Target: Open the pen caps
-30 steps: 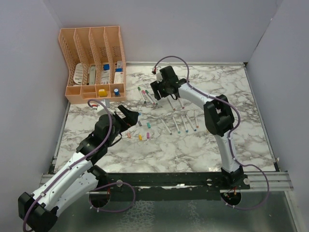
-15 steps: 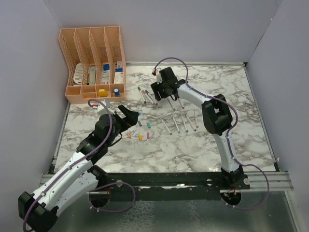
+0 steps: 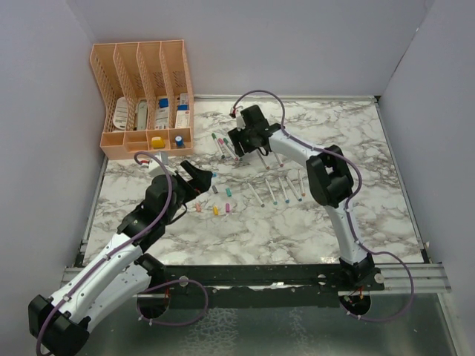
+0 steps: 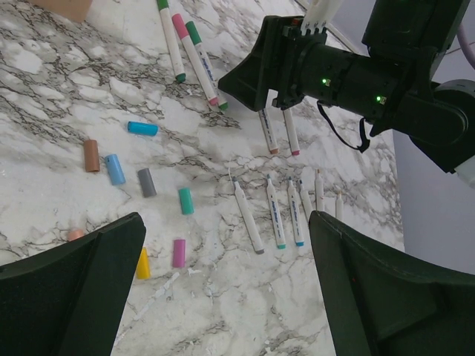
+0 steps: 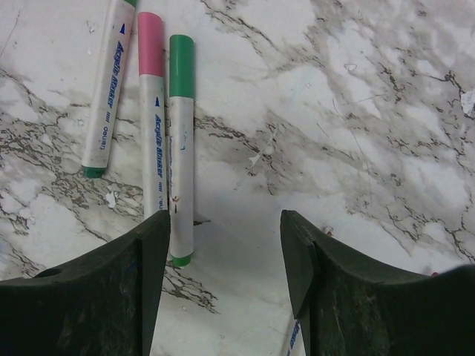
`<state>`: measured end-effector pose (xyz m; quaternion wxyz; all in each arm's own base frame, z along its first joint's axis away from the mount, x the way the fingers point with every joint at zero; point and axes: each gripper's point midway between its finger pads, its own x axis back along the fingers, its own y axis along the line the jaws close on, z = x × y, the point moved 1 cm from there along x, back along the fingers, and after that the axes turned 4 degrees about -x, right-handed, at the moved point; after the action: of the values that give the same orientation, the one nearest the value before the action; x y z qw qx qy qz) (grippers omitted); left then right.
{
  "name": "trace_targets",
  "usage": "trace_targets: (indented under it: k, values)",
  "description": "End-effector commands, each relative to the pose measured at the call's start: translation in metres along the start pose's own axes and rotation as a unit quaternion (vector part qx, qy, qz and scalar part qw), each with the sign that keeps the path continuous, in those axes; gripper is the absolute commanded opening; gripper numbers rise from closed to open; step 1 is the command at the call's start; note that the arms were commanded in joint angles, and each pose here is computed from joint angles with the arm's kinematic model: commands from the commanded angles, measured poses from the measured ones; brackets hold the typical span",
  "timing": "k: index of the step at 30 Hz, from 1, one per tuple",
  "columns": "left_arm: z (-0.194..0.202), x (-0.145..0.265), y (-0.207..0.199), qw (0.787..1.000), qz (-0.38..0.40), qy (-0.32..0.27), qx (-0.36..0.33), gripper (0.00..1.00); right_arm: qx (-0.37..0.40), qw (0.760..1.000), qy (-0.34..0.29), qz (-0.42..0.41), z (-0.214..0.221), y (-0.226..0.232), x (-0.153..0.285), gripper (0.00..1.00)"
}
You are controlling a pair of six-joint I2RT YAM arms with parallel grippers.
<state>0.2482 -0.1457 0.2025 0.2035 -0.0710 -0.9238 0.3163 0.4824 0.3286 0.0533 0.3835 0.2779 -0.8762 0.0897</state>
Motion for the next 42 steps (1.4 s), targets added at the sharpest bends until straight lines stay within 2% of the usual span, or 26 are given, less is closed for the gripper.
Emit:
trace_targets:
  k: [1, 14, 18, 27, 32, 35, 42]
  values:
    - [-0.014, 0.004, -0.005, 1.0, 0.006, -0.021, 0.001, 0.95, -0.004, 1.0, 0.0, 0.001, -0.001, 0.005, -0.009, 0.6]
    - [-0.016, 0.006, -0.002, 1.0, 0.001, -0.028, 0.003, 0.95, -0.003, 1.0, 0.013, 0.001, 0.008, 0.005, -0.019, 0.57]
    - [-0.018, 0.007, -0.002, 1.0, 0.002, -0.029, 0.004, 0.95, -0.001, 1.0, 0.019, -0.003, 0.012, 0.006, -0.022, 0.52]
    - [-0.025, 0.01, -0.004, 0.999, -0.001, -0.038, 0.003, 0.95, -0.001, 0.999, 0.045, -0.008, 0.034, 0.008, -0.031, 0.29]
    - [-0.034, 0.012, -0.011, 0.999, 0.002, -0.044, -0.01, 0.95, -0.006, 0.998, 0.057, 0.004, 0.043, 0.004, -0.035, 0.02]
    - [-0.039, 0.009, -0.015, 0.999, 0.003, -0.046, -0.017, 0.96, -0.013, 0.999, 0.04, 0.017, 0.033, 0.001, -0.029, 0.01]
    - [-0.041, -0.002, -0.031, 0.999, 0.019, -0.035, -0.02, 0.96, -0.019, 0.997, -0.077, 0.012, -0.041, 0.004, 0.026, 0.01]
